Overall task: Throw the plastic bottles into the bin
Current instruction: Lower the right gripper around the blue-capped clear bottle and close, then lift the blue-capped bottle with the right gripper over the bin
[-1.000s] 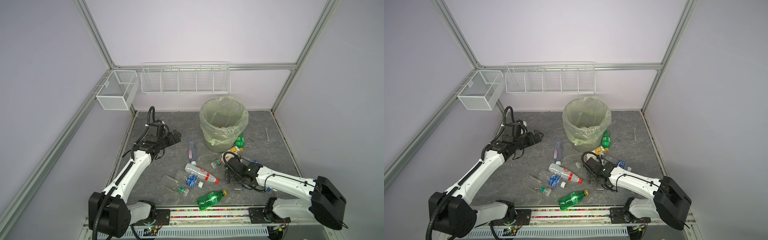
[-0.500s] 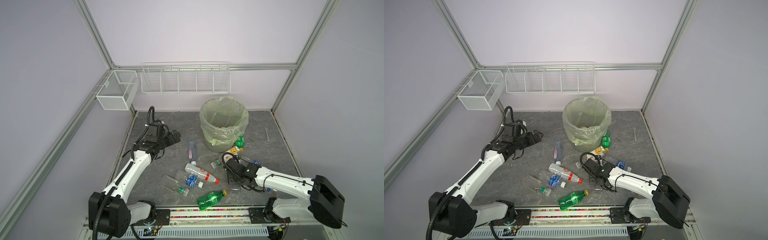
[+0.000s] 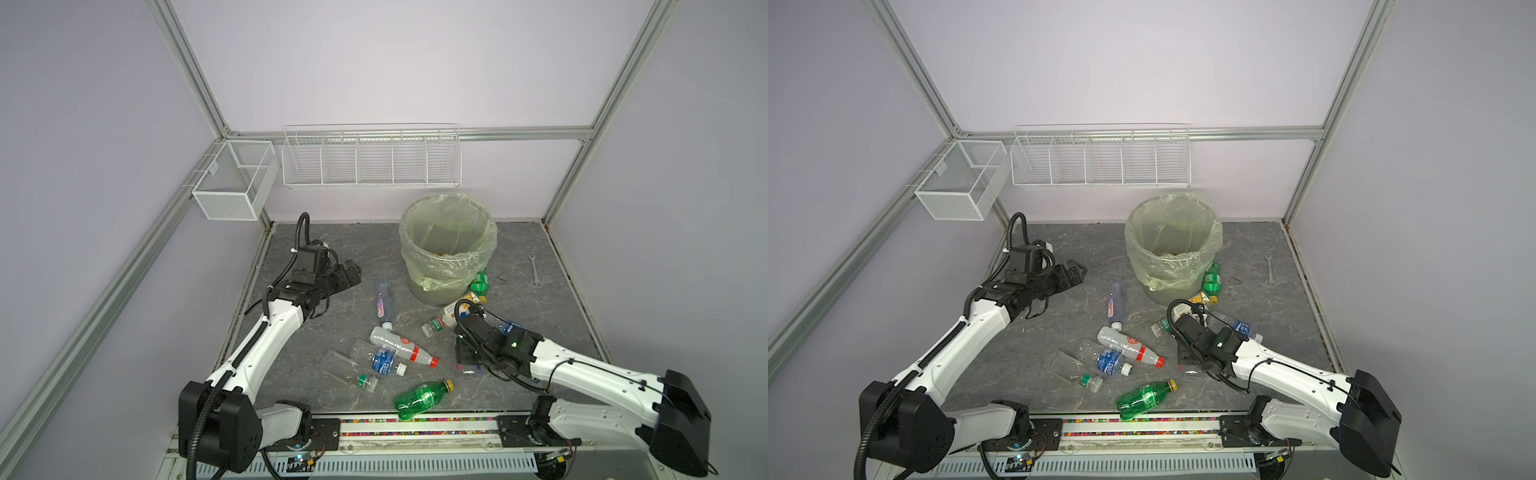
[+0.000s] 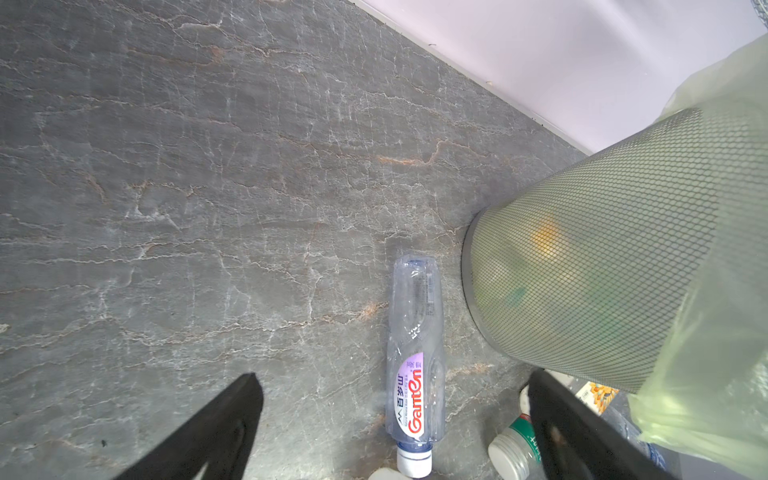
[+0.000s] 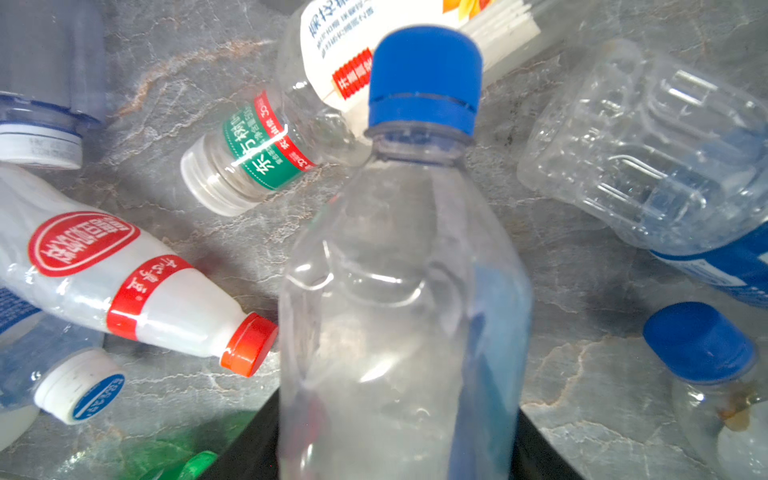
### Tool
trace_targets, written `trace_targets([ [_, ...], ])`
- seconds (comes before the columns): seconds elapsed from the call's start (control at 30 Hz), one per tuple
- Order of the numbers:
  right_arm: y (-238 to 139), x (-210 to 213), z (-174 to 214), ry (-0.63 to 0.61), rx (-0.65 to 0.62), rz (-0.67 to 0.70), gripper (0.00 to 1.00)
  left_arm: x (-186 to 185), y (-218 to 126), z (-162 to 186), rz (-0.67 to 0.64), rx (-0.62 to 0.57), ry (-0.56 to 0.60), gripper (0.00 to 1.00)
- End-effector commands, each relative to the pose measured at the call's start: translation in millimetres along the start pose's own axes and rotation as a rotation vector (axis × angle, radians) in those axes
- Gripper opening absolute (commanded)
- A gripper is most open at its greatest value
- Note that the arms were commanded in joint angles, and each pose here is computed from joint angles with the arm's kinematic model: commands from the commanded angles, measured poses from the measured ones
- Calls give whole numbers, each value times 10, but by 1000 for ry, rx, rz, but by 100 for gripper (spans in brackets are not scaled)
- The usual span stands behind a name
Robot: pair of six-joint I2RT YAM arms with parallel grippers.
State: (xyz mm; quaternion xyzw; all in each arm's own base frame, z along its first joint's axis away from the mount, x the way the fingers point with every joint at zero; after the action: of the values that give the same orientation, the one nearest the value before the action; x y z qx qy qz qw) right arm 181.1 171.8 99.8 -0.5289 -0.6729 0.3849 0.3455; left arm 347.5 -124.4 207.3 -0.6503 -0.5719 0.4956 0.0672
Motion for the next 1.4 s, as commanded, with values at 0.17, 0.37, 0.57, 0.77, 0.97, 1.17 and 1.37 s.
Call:
trace_targets([
  [0.17, -267, -190, -125, 25, -55, 59, 62, -60, -43, -166, 10, -38, -11, 99],
  [0.37, -402, -349, -170, 57, -82, 71, 62, -50, -21, -103, 13, -6, -17, 99],
  [0.57, -520, -546, -247, 104, -95, 67, 62, -43, -21, -98, 17, -11, -20, 99],
  [0.77, -676, -698, -441, 120, -138, 88, 62, -93, 19, -118, 37, -4, -23, 99],
  [0.97, -815, -805, -656, 123, -152, 123, 62, 15, 48, -51, -3, 12, -14, 99],
  [1.17, -916, -893, -866, 138, -192, 122, 62, 57, 53, -38, -9, 9, -23, 99],
  [1.37, -1103, -960, -1111, 128, -240, 136, 62, 72, 92, -15, -11, 22, -16, 99],
])
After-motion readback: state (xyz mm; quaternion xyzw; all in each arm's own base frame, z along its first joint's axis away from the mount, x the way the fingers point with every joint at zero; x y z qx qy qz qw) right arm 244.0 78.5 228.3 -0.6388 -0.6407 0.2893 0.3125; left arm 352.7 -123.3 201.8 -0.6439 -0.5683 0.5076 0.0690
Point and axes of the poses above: each gripper's point midway between its finger pads, its own y axis out along the fingers, its own x axis along the line the jaws close on, z = x × y, the point moved 1 cm from there along -y, back along the fingers, and after that the axes turned 9 degrees about -y, right-handed, at the moved point
